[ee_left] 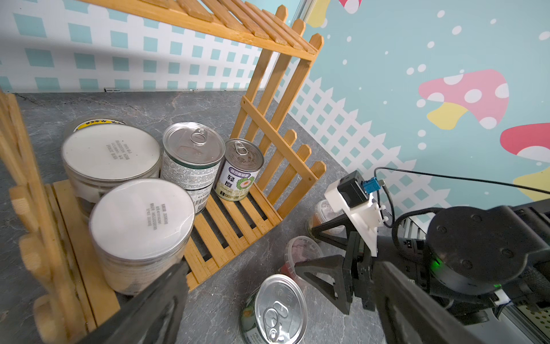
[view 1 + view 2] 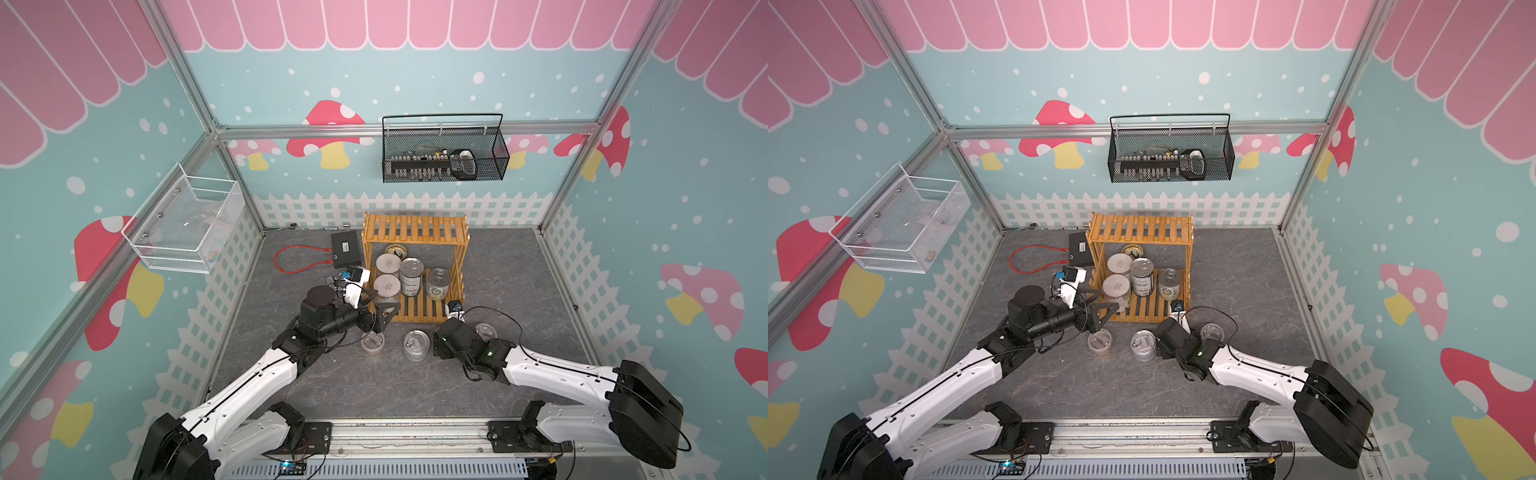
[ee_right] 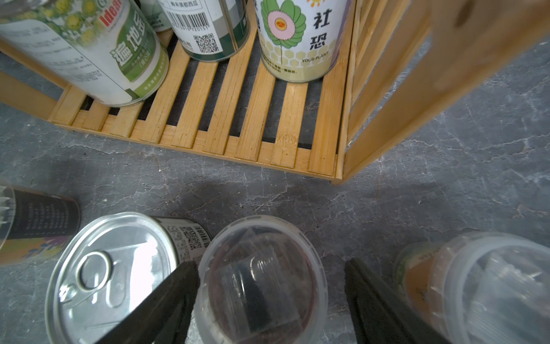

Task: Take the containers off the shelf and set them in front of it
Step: Adjust the container at the center of the board.

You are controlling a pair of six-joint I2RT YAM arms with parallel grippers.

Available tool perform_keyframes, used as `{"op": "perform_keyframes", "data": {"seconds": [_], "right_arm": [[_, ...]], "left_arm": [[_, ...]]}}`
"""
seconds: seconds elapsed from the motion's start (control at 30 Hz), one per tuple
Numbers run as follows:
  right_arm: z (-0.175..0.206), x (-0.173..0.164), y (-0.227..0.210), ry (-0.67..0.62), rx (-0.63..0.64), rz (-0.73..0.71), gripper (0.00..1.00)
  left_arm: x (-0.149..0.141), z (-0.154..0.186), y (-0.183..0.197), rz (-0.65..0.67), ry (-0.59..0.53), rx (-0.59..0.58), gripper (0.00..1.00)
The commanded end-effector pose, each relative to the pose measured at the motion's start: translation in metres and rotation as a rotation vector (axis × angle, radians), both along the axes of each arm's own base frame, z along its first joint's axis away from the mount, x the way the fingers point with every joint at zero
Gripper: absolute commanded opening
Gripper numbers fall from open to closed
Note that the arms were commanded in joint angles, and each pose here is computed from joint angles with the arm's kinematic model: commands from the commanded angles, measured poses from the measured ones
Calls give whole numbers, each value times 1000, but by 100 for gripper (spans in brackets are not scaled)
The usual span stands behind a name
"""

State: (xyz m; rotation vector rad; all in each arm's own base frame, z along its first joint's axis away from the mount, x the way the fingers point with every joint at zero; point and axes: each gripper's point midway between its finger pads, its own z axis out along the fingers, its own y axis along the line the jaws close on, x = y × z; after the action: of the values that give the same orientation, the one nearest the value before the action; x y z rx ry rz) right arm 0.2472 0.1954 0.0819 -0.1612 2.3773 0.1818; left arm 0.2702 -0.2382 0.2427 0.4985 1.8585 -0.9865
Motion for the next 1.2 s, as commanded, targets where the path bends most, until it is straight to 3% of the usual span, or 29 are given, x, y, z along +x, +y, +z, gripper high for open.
{"op": "perform_keyframes", "data": {"seconds": [0.0,0.87,1.17], "right_arm": [[-11,-8,-17,38,-68,-13,82],[2,-17,-32,39,-86,-23,79],[32,-8,-19,-31,-28,15,80]], "left_arm": [[1,10,-2,-10,-27,1,99],[0,11,-2,-12,-28,-2,99],[1,16,0,-2,-43,-5,99]]}}
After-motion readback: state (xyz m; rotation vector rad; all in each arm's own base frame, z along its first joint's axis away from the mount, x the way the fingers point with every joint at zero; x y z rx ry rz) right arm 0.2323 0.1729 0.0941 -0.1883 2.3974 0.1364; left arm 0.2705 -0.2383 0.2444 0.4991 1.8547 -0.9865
